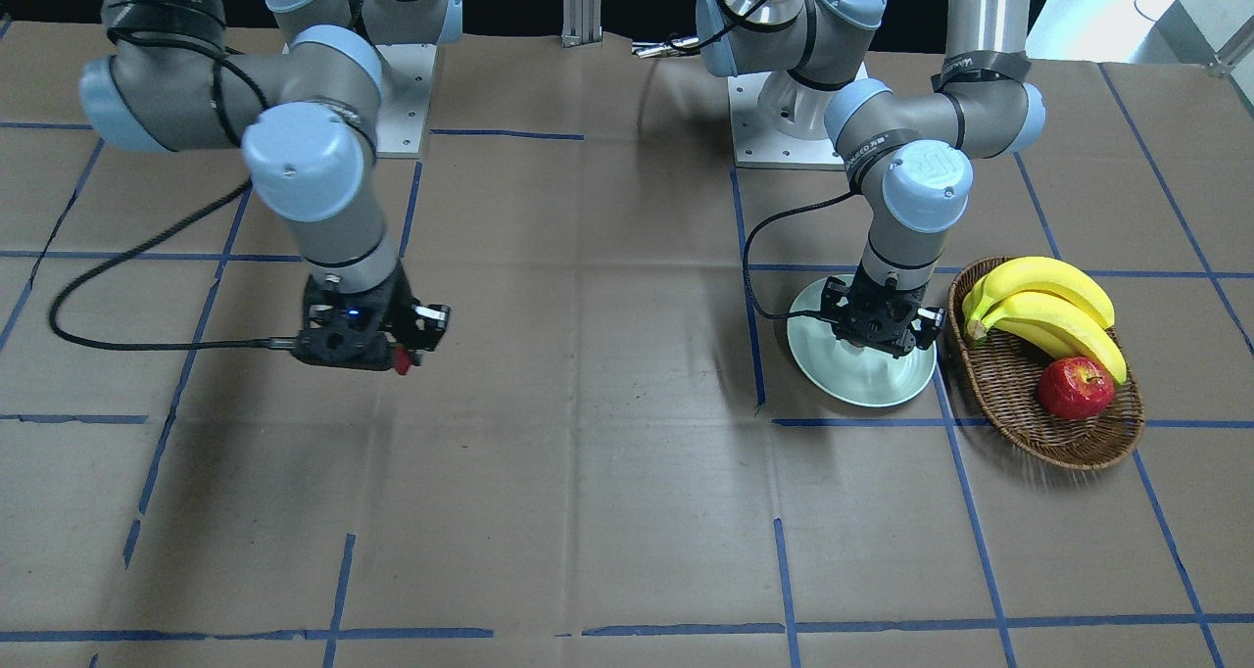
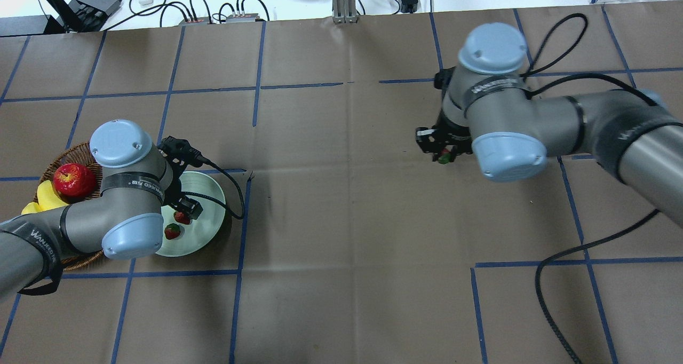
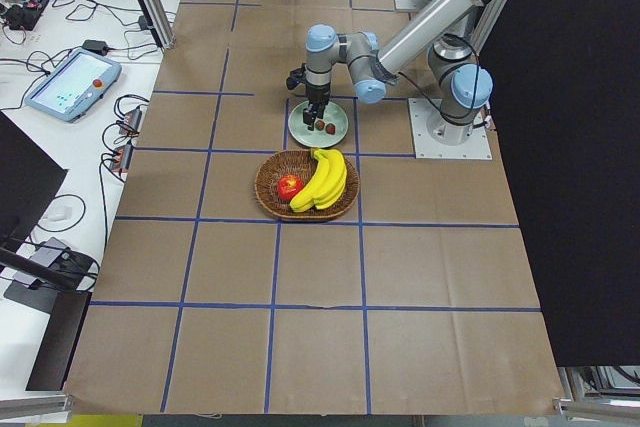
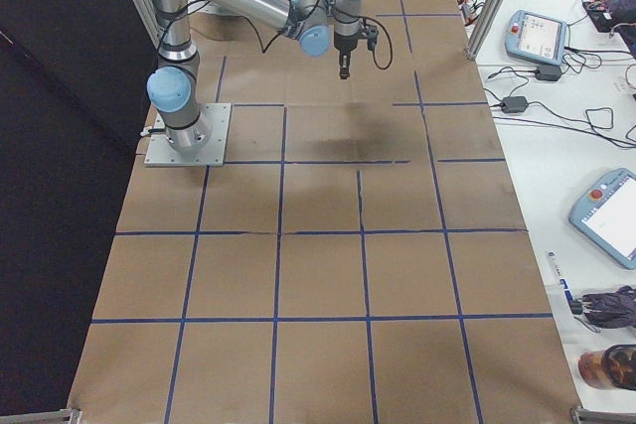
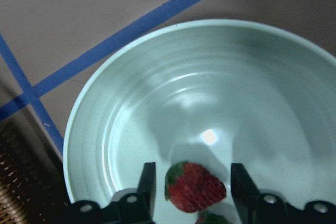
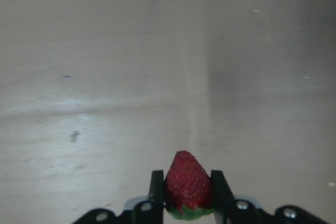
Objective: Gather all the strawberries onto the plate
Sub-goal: 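Set last strawberry mid-table with right gripper while left releases over plate, then raise the right gripper away while the left gripper reaches to the mid-table strawberry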
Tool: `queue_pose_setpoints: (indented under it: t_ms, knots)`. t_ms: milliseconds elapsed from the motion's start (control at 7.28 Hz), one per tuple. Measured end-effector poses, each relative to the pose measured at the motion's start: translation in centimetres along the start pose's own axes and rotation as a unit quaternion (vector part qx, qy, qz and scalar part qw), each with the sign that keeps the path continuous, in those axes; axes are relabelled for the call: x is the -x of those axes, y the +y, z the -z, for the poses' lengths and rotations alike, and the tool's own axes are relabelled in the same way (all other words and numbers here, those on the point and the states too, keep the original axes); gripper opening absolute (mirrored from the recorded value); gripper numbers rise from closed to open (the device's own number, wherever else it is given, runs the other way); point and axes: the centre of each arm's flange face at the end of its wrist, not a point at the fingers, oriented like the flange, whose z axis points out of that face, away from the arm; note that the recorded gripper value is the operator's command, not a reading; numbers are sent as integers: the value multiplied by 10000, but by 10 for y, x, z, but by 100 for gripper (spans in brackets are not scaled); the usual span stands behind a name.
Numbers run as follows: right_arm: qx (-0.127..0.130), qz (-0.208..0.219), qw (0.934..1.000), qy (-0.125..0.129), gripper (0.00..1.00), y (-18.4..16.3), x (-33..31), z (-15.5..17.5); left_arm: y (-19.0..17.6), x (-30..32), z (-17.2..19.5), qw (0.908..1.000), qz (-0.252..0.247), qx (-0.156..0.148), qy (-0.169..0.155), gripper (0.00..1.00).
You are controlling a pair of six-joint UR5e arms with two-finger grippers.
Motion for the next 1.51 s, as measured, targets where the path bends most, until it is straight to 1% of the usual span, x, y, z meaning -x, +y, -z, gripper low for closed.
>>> queue_pose_setpoints:
  t_ms: [137,275,412,549,687,824,962,1099,1236,1374,1511]
  knots:
    - [74,-103,9999,-53,6,1,48,-13,-1,1,0,10000,16,-29,29,78]
    - [184,-168,9997,-78,6,0,84,-32,-1,2,0,9998,63,-115,146,78]
    - [272,-215,9994,-73,7,-3,108,-49,0,6,-1,9992,146,-224,294,78]
    - [340,-265,9990,-127,7,-6,123,-59,0,8,0,9985,217,-313,405,78]
    - [430,-337,9982,-249,10,-8,133,-66,0,9,2,9974,300,-416,504,78]
    - [491,-404,9973,-359,50,-10,139,-73,-2,7,5,9957,460,-528,606,78]
    - [503,-434,9969,-418,100,-12,142,-77,-3,4,9,9932,670,-632,710,78]
    - [489,-440,9968,-453,100,-14,144,-80,-5,1,13,9902,878,-718,812,82]
    - [468,-438,9968,-477,100,-15,144,-80,-7,-3,16,9862,1115,-787,933,89]
    - [440,-445,9968,-493,100,-18,142,-77,-9,-6,18,9817,1344,-839,1059,96]
    - [390,-470,9968,-509,100,-22,137,-65,-12,-12,21,9766,1566,-890,1178,99]
